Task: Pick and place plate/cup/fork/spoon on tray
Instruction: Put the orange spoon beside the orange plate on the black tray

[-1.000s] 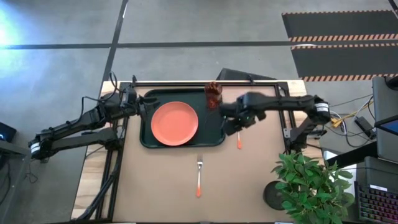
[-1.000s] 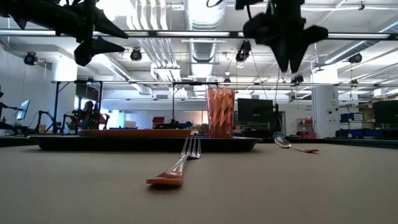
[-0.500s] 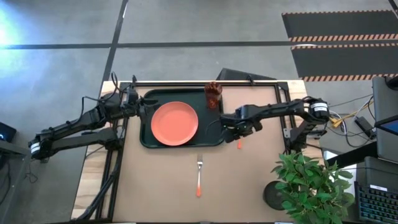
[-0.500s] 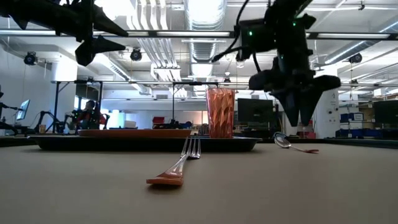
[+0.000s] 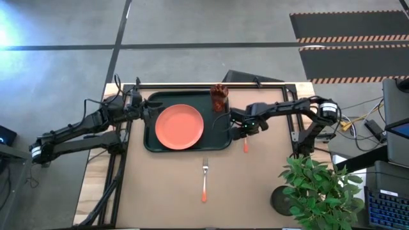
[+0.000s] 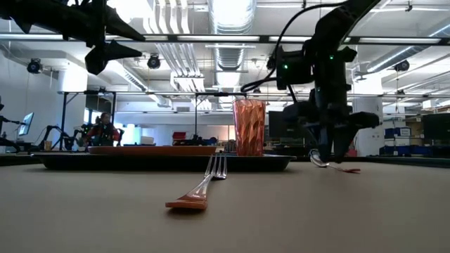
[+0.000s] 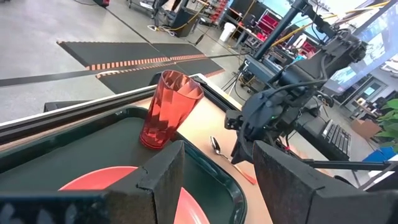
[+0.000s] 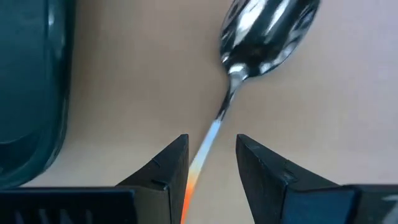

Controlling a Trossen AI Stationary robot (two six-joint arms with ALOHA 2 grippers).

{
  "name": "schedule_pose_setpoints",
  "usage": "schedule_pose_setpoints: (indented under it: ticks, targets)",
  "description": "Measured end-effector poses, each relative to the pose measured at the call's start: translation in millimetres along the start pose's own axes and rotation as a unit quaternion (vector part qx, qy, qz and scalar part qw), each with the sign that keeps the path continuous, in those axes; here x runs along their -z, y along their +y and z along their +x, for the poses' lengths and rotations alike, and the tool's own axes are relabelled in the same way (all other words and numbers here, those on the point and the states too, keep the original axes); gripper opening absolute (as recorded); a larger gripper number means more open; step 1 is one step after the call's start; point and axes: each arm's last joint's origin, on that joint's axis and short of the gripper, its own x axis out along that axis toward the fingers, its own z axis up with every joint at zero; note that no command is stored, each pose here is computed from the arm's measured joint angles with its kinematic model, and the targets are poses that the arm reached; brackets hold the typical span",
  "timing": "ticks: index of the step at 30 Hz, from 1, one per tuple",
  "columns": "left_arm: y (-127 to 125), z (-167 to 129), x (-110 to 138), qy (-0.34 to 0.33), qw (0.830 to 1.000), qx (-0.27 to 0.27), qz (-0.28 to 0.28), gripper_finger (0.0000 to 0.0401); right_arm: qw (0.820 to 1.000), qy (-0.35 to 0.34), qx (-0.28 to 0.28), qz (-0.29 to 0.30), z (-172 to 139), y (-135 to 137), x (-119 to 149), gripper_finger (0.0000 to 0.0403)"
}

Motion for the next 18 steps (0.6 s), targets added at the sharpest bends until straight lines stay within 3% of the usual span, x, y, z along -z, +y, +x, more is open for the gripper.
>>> schedule_pose_setpoints:
  ticks: [13,18]
  targets:
    - [0,0,0,-0.001,1.000,-0.001,0.000,0.0173,0.999,-0.018,-0.020,0.023,11,-6,-4,0.0120]
    - [0,0,0,-0.001,1.000,-0.001,0.000,0.0173,0.999,-0.021,-0.002,0.045,17,-8,-4,0.0064]
